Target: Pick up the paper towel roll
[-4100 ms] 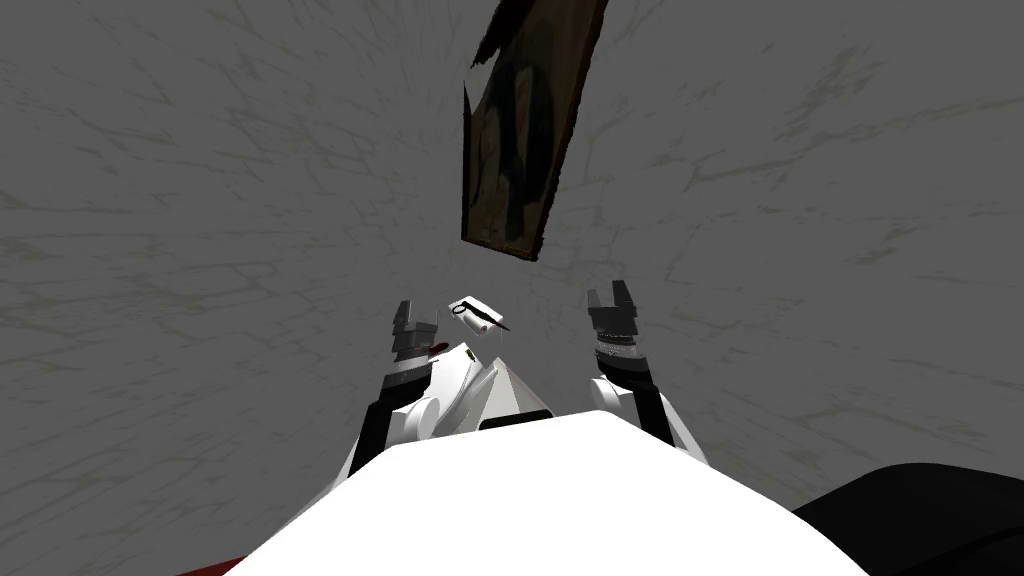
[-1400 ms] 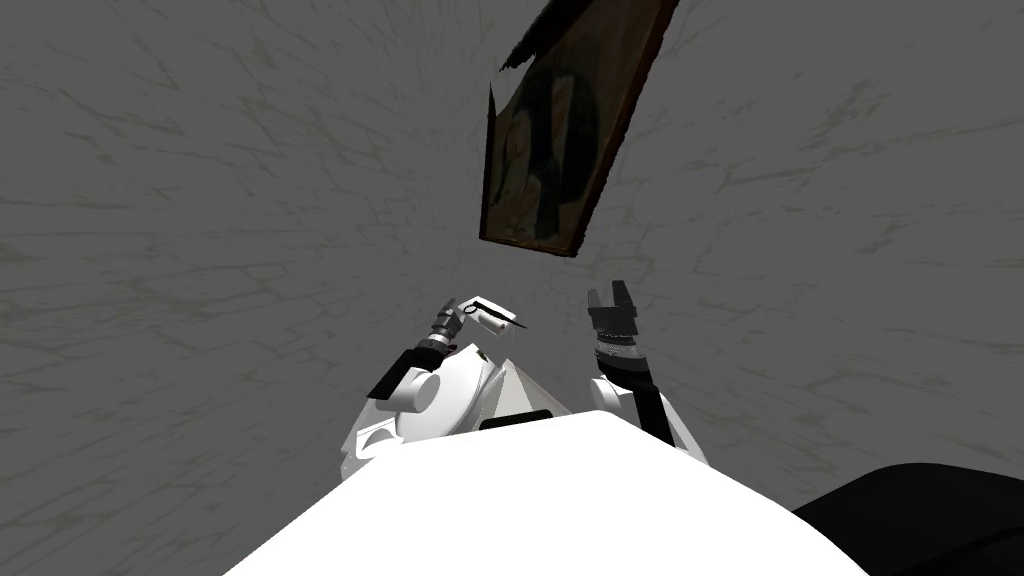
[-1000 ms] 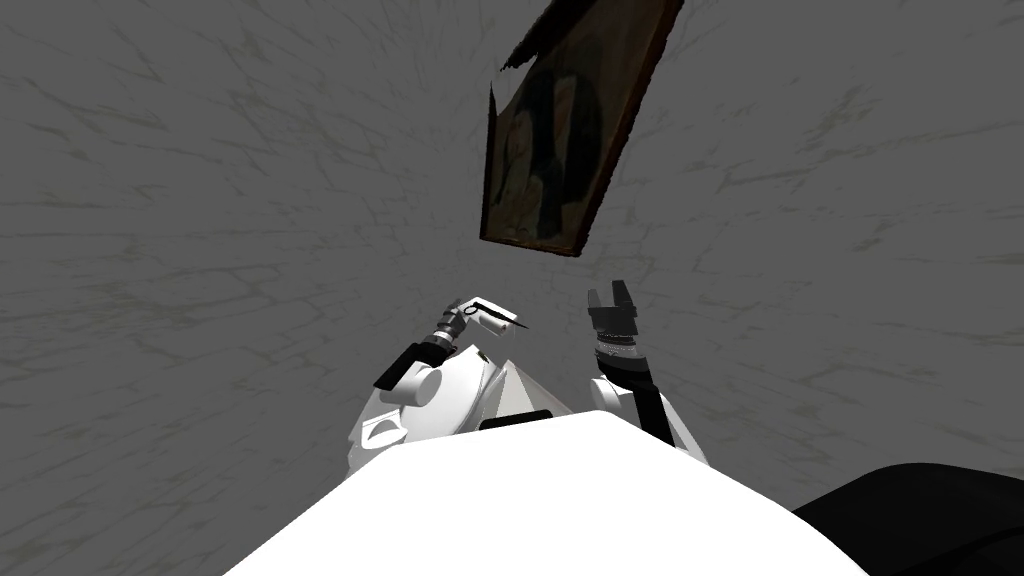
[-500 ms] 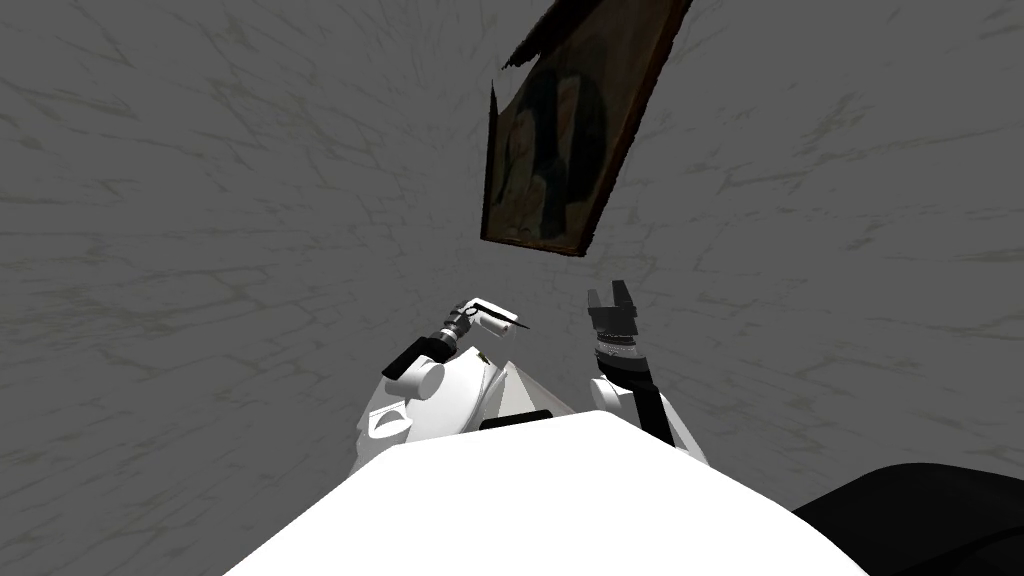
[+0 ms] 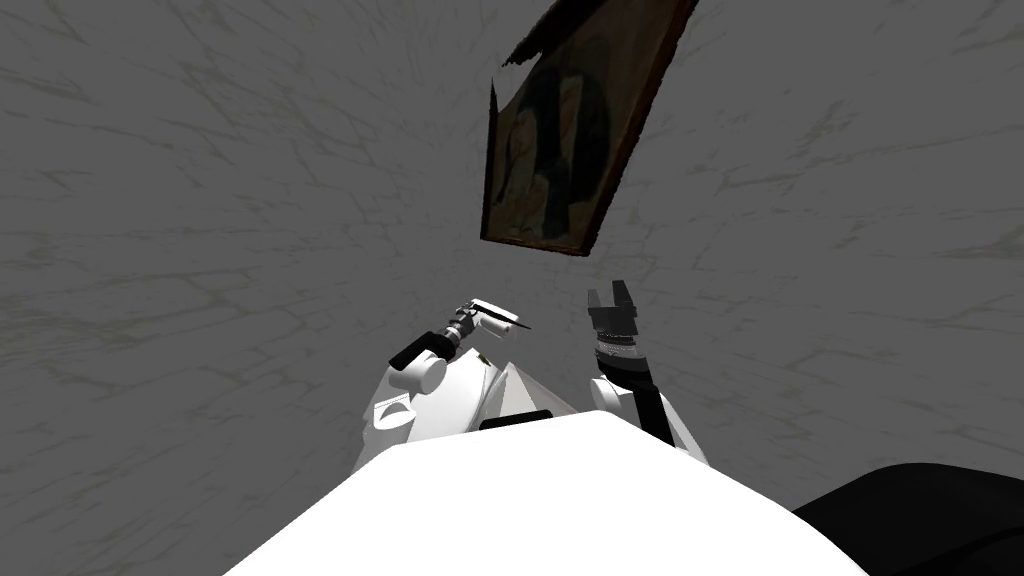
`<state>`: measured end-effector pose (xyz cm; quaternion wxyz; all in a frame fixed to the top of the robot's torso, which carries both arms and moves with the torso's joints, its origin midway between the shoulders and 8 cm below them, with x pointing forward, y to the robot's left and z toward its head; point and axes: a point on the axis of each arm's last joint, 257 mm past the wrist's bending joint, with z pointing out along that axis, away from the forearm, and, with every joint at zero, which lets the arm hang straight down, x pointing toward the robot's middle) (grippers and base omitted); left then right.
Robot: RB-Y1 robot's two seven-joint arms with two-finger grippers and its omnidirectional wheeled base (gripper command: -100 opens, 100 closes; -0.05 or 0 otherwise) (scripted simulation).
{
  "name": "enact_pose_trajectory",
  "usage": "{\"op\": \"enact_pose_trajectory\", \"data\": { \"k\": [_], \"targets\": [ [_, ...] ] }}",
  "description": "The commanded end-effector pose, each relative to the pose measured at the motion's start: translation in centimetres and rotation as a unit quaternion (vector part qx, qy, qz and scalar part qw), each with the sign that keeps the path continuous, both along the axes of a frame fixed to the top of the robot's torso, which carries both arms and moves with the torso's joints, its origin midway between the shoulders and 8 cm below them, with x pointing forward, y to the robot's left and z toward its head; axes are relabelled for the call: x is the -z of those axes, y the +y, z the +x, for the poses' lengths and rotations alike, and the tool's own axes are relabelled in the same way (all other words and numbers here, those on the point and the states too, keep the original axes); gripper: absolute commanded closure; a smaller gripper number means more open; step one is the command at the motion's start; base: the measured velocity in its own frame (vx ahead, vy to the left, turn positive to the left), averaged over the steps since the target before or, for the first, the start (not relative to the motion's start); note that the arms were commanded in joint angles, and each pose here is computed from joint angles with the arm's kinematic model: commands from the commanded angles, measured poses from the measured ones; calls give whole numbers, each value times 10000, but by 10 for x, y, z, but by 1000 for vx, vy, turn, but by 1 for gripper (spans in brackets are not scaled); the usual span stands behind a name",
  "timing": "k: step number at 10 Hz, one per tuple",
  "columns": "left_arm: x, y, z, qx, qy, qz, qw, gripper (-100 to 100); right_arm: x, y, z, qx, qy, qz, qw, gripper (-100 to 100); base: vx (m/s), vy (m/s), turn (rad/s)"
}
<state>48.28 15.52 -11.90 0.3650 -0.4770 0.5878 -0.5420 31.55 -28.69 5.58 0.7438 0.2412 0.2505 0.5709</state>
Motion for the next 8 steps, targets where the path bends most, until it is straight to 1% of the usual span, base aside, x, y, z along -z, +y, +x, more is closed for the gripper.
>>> {"op": "enact_pose_trajectory", "data": {
  "k": [1,2,3,4,5,6,7,8],
  "targets": [
    [10,-2,-2,35,184,50,9998,-100,0,0,0,0,0,0,10000,0,21,25,5],
    [10,-10,-1,126,270,71,9995,-100,0,0,0,0,0,0,10000,0,32,39,-89],
    [17,-10,-2,143,408,112,9990,-100,0,0,0,0,0,0,10000,0,29,46,-71],
    [15,-18,-1,222,462,132,9986,-100,0,0,0,0,0,0,10000,0,27,62,-139],
    [22,-18,-3,238,598,174,9978,-100,0,0,0,0,0,0,10000,0,19,61,-62],
    [26,-18,-4,246,669,195,9973,-100,0,0,0,0,0,0,10000,0,-2,5,-5],
    [26,-26,-4,320,753,233,9964,-100,0,0,0,0,0,0,10000,0,-20,22,-67],
    [33,-26,-6,334,884,275,9951,-100,0,0,0,0,-1,0,10000,0,-17,19,-57]
  ]
}}
